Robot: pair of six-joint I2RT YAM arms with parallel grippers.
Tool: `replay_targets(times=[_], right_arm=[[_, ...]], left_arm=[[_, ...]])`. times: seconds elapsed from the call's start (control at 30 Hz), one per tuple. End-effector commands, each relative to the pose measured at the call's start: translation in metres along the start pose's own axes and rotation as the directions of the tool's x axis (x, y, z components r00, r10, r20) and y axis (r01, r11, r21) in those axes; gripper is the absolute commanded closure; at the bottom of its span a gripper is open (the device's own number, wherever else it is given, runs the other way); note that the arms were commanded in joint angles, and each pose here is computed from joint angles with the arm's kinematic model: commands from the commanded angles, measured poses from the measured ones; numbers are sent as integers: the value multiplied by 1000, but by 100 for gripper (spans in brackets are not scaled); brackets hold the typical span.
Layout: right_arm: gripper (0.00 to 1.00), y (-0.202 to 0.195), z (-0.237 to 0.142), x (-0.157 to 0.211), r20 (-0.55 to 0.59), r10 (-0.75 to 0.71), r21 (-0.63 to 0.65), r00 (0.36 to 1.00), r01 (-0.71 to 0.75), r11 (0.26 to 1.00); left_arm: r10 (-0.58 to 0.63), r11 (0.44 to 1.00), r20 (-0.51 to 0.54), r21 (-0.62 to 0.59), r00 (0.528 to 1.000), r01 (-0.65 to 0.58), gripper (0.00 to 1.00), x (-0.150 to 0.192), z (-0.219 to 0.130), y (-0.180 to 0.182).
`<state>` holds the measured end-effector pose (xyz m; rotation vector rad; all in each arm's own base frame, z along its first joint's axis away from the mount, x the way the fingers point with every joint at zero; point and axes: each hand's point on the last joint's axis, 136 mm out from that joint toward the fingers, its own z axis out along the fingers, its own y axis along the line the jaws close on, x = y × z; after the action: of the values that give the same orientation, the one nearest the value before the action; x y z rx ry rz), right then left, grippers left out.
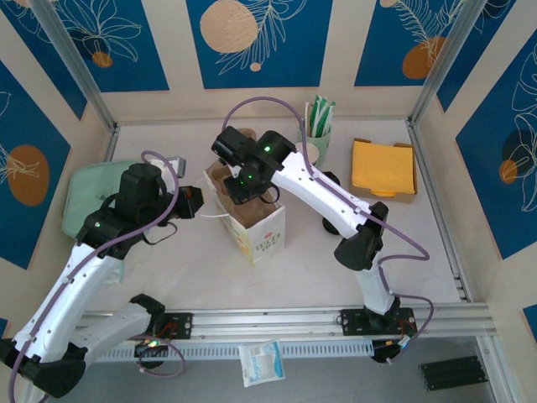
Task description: Pack the takeout coffee
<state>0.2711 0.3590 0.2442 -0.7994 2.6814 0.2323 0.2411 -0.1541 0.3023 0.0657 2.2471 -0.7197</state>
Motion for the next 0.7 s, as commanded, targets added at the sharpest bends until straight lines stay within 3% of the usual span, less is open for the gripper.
replay_targets(times=[0.0, 0.67], right_arm=[[72, 0, 11, 9, -53, -5, 27, 999, 6, 1000], [72, -7, 40, 18, -114, -4, 73, 993, 13, 997]], left_arm=[[-12, 1000, 21, 17, 1000, 12, 100, -6, -2, -2], [-10, 1000, 24, 21, 1000, 9, 100, -5, -6, -4]])
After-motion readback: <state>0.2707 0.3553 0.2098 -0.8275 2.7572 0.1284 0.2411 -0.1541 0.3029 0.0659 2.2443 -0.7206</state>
